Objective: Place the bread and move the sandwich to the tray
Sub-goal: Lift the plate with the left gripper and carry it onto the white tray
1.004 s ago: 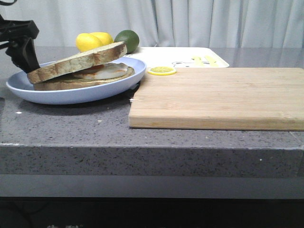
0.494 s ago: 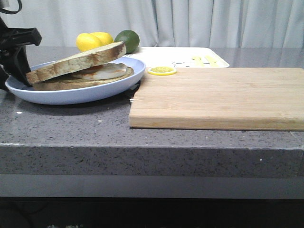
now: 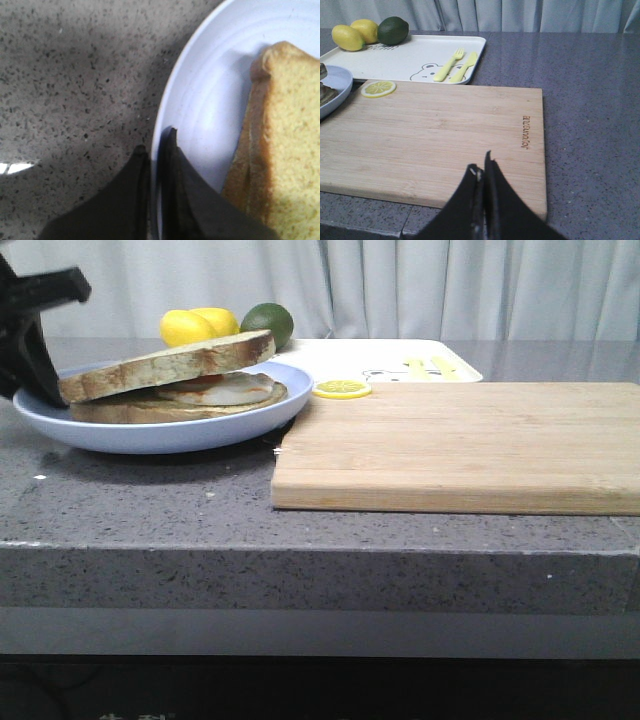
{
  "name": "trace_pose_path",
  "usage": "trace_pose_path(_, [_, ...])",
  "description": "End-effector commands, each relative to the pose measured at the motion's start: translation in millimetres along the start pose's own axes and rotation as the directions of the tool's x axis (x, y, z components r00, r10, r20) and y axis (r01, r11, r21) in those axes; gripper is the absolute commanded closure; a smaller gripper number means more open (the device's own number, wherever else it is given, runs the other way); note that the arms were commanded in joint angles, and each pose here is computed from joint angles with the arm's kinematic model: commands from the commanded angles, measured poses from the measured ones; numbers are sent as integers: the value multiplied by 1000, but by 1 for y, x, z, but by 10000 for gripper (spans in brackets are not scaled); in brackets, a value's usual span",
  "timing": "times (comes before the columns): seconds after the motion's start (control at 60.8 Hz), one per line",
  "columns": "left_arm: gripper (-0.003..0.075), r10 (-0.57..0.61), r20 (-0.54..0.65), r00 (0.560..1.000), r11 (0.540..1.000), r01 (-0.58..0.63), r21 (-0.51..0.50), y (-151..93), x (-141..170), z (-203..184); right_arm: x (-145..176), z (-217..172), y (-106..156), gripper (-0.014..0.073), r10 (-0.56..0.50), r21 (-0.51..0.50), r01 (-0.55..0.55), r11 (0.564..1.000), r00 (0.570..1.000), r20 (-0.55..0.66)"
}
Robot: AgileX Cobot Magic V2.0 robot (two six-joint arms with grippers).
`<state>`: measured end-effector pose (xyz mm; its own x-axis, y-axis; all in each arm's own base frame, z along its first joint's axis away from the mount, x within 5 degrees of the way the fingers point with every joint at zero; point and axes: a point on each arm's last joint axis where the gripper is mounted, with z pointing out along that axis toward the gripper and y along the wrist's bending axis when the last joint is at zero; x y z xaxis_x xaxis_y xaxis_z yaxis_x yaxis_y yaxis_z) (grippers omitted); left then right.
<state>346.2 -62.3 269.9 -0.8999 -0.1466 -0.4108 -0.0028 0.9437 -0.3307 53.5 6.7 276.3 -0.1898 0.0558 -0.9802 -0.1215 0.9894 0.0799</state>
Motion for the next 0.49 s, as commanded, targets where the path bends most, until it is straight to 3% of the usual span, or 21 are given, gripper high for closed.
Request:
trace_pose_path(0.0, [740,8,118,993,998,-15,58,-12,-18,-39,-16,-3,1,653,-5,-5,6,1000,995,102])
trace_pose_path(0.477, [741,11,291,957,980,-68,186,-45,-68,-91,-15,-3,1,653,-5,-4,6,1000,995,98])
